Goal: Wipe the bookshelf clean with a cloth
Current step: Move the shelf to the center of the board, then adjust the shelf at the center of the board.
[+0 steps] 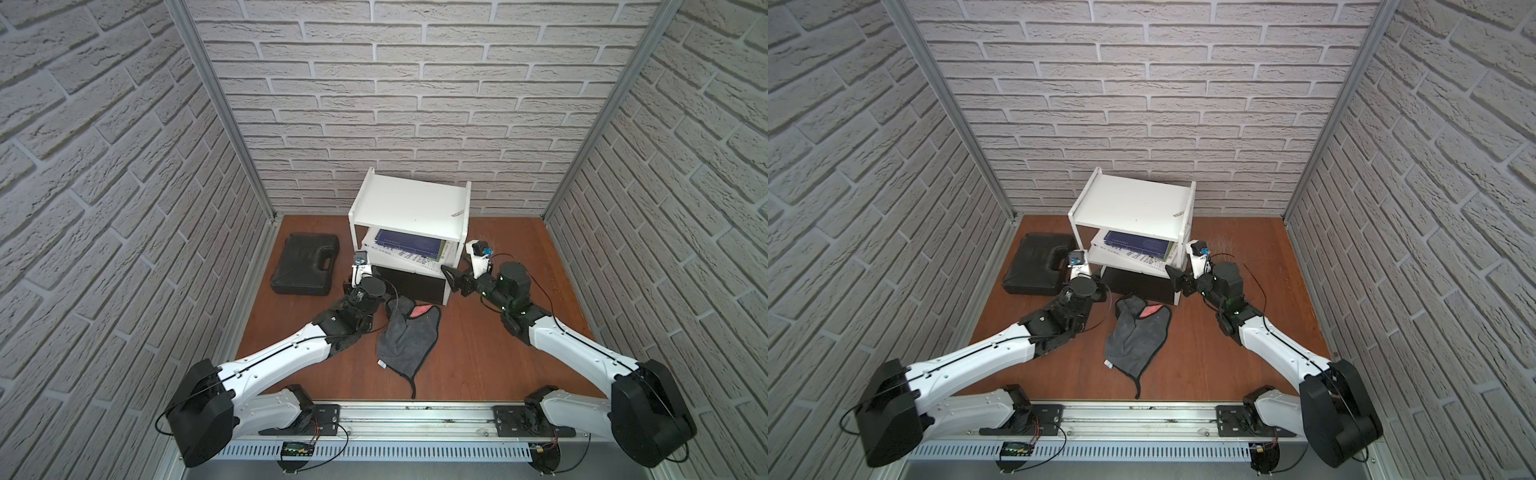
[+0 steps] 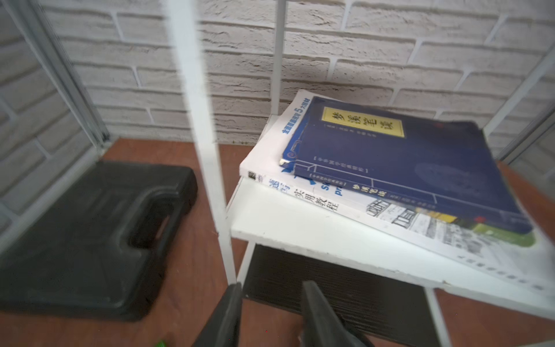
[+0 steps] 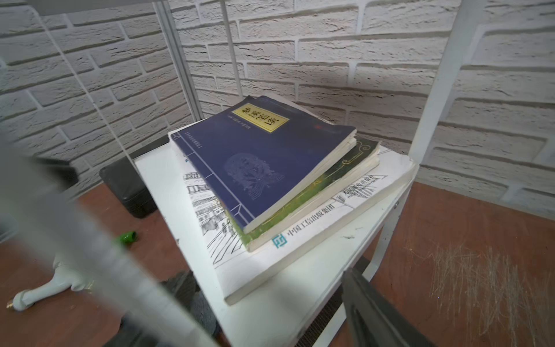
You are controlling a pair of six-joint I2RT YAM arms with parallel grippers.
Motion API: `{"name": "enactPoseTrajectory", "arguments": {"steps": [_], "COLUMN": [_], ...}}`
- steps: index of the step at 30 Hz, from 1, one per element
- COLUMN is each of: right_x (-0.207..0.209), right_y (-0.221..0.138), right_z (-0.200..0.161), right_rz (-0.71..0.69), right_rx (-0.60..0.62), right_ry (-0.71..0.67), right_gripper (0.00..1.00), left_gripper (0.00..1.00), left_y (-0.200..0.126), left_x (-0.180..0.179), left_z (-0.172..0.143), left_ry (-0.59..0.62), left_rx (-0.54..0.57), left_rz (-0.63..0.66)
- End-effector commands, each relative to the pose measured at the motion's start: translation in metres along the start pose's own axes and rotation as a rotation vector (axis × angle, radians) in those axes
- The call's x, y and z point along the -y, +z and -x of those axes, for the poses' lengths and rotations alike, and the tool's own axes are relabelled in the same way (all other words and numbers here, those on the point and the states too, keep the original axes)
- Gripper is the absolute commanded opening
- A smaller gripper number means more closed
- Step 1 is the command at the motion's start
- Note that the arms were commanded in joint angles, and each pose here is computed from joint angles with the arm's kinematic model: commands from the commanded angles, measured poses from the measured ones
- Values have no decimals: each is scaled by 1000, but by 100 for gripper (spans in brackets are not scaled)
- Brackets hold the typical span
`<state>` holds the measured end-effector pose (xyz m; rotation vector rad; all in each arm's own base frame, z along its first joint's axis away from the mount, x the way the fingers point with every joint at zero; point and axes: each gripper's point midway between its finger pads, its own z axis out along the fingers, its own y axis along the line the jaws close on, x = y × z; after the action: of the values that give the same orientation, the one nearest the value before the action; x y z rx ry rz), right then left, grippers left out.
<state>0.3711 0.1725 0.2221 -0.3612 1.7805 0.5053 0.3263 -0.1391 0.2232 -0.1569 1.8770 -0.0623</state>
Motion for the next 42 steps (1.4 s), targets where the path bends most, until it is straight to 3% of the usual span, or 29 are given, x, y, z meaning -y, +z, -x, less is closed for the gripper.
{"name": "enactPoseTrajectory", "arguments": {"steps": [1,5,6,15,20,23,25,27,29,33,38,42], "right_x": [19,37,40,84,45,33,20,-6,-32,-89,-138,-154], "right_y": [3,9,11,13,6,-17,-37,-54,-65,-58,-31,-15], "right_z": [45,41,40,50,45,29,16,8,-5,-54,-126,-160], "right_rz": [-123,-200,-207,-286,-80,-98,-89,-20,73,257,441,501], "right_rx": [144,106,93,50,16,-5,9,80,84,-158,-638,-787], "right_ry": [5,-11,-22,4,-33,15,42,44,46,-101,-413,-598], "right_gripper": [70,61,61,63,80,87,90,99,100,100,100,100], "left_gripper": [62,97,98,98,98,98,98,99,98,98,98,98], "left_y": [-12,-14,-17,-33,-30,-29,-26,-24,-23,-11,-4,-2], "left_x": [-26,-57,-59,-78,-79,-77,-83,-85,-84,-90,-83,-77], "left_z": [-4,-12,-9,5,-2,-2,-4,-4,-2,-10,-19,-27], "left_ry": [-46,-122,-115,-65,-73,-69,-86,-95,-104,-158,-350,-362], "left_rx": [3,-34,-23,34,28,46,51,50,57,21,-16,-71], "left_rz": [0,-37,-50,-40,-44,-56,-25,-19,-25,3,-74,-112]}}
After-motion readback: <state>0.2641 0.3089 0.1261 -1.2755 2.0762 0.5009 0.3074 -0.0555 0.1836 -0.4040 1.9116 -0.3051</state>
